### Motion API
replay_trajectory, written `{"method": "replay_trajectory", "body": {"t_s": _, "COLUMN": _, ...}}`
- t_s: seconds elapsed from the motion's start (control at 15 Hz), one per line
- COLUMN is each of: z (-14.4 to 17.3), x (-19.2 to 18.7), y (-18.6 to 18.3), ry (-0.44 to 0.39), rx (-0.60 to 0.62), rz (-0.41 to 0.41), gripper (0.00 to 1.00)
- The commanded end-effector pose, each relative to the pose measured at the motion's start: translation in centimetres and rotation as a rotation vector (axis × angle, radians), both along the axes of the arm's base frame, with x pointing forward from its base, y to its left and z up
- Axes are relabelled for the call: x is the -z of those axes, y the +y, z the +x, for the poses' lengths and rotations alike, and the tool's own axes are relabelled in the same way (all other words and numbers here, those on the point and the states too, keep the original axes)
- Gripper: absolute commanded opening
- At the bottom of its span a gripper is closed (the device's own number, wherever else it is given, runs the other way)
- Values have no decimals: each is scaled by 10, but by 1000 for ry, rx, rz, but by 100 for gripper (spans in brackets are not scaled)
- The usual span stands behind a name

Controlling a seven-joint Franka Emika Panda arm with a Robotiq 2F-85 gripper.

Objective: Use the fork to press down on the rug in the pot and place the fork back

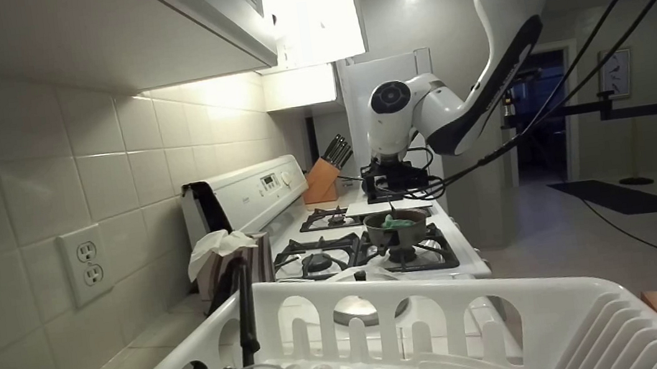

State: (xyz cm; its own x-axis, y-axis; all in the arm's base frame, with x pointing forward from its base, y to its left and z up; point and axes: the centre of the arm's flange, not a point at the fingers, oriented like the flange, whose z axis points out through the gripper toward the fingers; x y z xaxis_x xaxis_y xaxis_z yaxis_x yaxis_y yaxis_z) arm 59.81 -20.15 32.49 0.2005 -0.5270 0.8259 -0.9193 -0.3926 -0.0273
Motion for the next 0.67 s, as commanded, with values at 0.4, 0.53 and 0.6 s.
{"method": "replay_trajectory", "body": {"t_s": 0.4, "z": -30, "x": -48, "y": 50, "ry": 108, "rx": 78, "rz": -85, "gripper": 2}}
{"method": "replay_trajectory", "body": {"t_s": 0.53, "z": -32, "x": -45, "y": 55, "ry": 162, "rx": 79, "rz": -96, "gripper": 2}}
{"method": "replay_trajectory", "body": {"t_s": 0.6, "z": -33, "x": -44, "y": 58, "ry": 168, "rx": 80, "rz": -91, "gripper": 2}}
